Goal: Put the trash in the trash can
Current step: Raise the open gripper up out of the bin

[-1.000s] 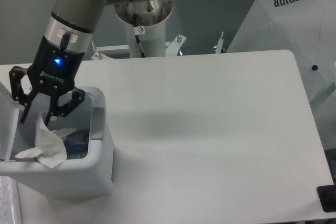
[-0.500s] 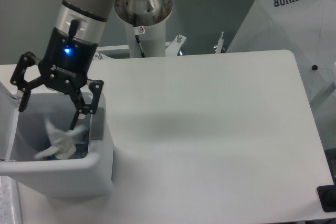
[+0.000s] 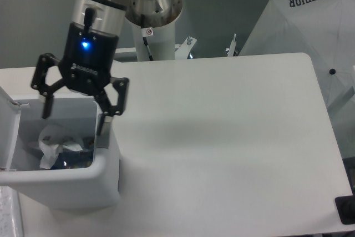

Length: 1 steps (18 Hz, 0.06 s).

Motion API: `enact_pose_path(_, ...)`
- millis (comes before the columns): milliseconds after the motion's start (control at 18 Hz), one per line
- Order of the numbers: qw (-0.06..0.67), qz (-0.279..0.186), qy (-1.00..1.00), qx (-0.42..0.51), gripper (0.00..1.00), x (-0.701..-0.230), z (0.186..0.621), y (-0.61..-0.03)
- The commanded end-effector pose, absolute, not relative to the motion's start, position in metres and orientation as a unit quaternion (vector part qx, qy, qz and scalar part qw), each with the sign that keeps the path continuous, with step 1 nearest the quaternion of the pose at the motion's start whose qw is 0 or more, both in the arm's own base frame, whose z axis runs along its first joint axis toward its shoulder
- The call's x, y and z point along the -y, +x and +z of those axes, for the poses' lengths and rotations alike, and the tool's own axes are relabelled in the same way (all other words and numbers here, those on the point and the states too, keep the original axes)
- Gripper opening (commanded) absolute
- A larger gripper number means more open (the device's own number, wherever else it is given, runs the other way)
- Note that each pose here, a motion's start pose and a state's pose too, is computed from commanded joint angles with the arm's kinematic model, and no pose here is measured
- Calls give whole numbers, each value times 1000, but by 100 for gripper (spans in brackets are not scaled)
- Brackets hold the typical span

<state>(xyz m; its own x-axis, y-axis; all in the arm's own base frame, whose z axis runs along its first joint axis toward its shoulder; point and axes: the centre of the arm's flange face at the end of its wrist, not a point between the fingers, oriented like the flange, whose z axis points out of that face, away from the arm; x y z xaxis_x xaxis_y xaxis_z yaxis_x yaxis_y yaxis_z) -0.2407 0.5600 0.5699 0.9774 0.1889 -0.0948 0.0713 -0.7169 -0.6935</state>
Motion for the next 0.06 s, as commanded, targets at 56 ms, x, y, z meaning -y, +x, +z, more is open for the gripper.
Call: enact_pose_path(56, 367, 85, -925, 59, 100, -560, 569, -242)
